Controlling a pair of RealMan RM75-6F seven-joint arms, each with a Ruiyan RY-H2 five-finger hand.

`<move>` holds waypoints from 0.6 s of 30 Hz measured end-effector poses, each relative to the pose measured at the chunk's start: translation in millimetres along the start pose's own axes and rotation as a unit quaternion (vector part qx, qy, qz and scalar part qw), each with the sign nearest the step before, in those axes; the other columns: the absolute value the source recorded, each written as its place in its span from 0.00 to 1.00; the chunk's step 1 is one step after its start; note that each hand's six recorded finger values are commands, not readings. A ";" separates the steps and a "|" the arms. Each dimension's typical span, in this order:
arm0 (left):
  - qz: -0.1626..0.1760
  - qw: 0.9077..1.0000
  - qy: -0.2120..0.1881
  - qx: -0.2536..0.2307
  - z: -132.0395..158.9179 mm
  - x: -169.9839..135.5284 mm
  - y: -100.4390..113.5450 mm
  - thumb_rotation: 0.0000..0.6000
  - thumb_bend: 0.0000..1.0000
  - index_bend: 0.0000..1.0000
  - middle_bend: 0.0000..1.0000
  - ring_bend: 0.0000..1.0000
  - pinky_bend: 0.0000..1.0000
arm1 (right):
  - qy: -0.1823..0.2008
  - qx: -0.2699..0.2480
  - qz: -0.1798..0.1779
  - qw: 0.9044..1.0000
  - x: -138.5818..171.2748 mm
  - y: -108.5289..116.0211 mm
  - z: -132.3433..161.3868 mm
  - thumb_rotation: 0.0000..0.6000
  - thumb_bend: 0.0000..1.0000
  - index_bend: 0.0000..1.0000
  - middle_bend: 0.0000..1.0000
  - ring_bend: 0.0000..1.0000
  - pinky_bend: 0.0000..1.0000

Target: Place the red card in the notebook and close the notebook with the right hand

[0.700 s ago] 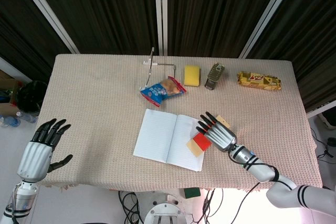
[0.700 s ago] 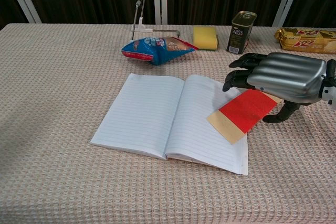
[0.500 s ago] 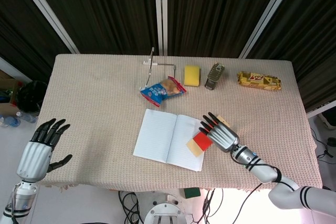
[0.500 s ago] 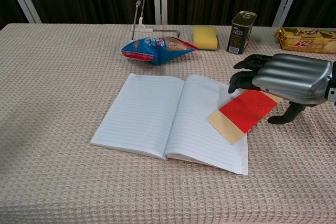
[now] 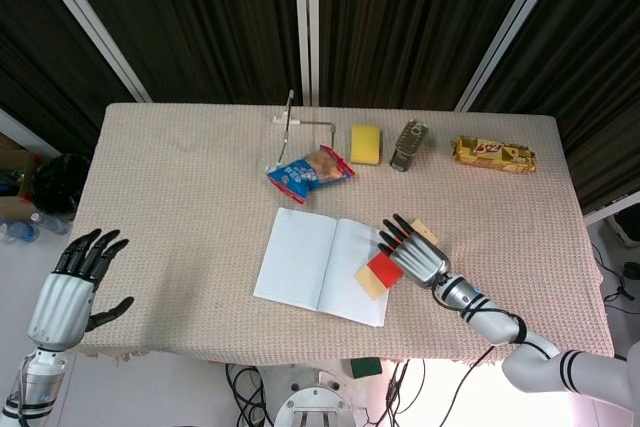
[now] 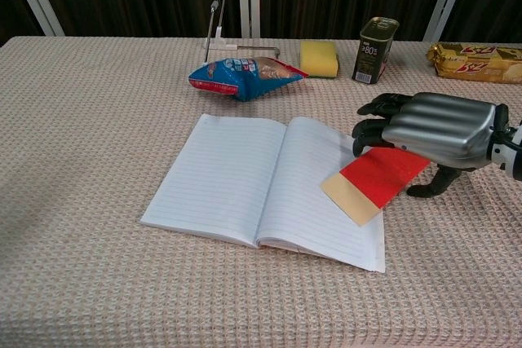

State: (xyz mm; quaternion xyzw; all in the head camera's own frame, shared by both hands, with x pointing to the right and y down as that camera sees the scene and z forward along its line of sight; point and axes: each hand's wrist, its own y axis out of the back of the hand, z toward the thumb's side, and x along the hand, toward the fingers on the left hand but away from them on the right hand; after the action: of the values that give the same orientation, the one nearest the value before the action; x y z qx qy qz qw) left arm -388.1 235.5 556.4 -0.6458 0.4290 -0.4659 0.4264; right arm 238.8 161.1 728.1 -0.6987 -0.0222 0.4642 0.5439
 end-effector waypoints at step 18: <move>0.001 1.000 0.009 0.002 -5.1 -5.5 1.6 1.00 0.02 0.18 0.13 0.09 0.16 | 0.036 0.015 -0.082 0.996 13.5 54.3 -1.1 1.00 0.28 0.50 0.20 0.00 0.03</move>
State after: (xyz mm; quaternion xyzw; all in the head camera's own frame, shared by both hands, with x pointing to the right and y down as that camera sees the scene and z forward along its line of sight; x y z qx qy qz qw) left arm -394.4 239.5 554.6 -0.6401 0.4328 -0.4720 0.4245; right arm 221.5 145.4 677.3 -0.7022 -0.0528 0.3931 0.5912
